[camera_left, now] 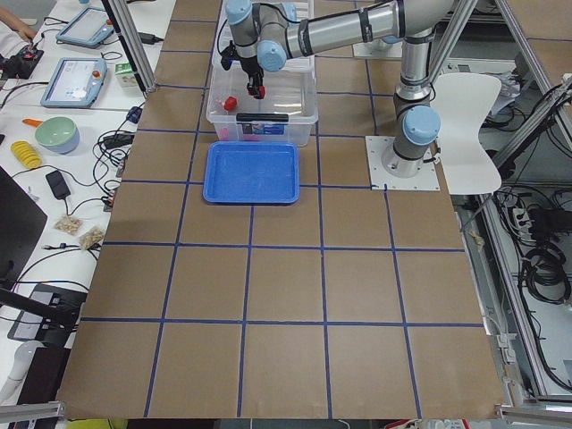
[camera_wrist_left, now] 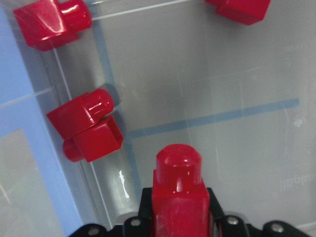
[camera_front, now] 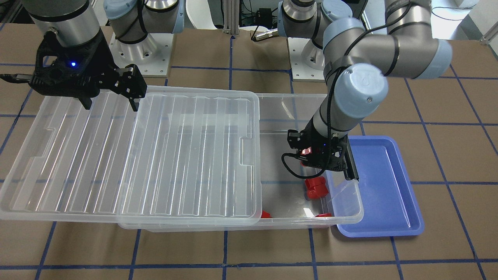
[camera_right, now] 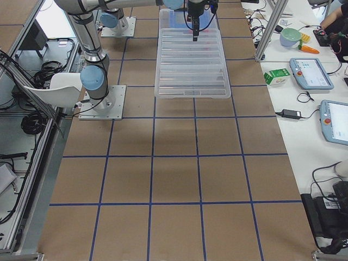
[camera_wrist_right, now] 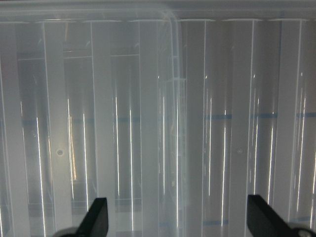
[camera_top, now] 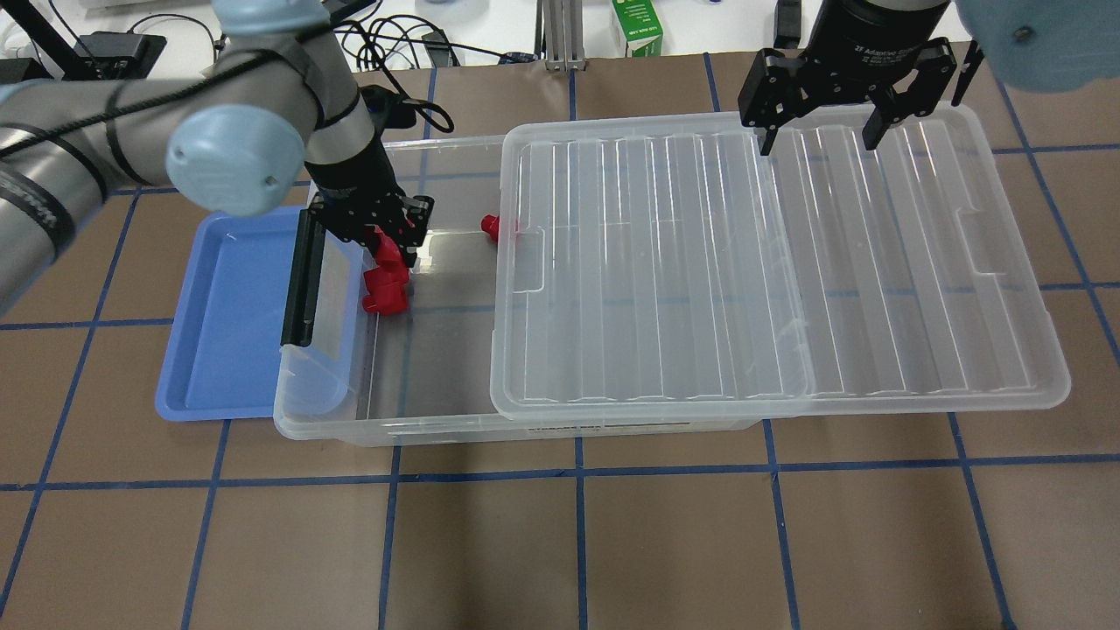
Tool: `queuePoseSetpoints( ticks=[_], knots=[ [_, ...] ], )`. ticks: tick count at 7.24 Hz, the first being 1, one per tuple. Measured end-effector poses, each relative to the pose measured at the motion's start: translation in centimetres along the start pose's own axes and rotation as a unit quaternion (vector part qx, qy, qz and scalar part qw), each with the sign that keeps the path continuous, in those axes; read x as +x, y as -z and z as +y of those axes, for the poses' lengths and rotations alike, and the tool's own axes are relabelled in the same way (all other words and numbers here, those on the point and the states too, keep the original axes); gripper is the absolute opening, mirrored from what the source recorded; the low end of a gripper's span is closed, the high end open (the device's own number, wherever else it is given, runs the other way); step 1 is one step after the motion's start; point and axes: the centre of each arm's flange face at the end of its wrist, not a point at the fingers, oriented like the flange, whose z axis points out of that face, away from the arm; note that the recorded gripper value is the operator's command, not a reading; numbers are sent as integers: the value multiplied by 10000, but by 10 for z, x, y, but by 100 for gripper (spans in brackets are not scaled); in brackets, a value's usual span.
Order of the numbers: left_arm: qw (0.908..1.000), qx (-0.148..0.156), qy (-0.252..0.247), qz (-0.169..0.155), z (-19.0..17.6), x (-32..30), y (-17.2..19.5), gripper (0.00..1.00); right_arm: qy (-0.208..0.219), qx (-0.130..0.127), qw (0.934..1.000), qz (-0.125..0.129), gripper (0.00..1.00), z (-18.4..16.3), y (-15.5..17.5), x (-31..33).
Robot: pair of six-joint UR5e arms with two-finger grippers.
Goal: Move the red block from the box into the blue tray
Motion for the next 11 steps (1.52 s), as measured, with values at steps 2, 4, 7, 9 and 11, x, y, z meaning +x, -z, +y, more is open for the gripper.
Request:
queuePoseSetpoints(
  ticks=[2,4,7,9,11],
  knots=[
    [9984,-24,559,15,10,-79,54,0,-1,4,10000,3,100,0,0,0],
    [9980,-73,606,158,16,-177,52,0,35,33,10000,5,100,-3,2,7],
    [9966,-154,742,313,7,-255,-15,0,497,98,9987,73,100,-16,12,94],
    [9958,-85,866,289,-5,-264,-74,0,835,111,9964,124,100,-14,16,194],
    [9955,-116,878,336,-12,-265,-114,0,845,47,9963,136,100,-1,10,279]
  ],
)
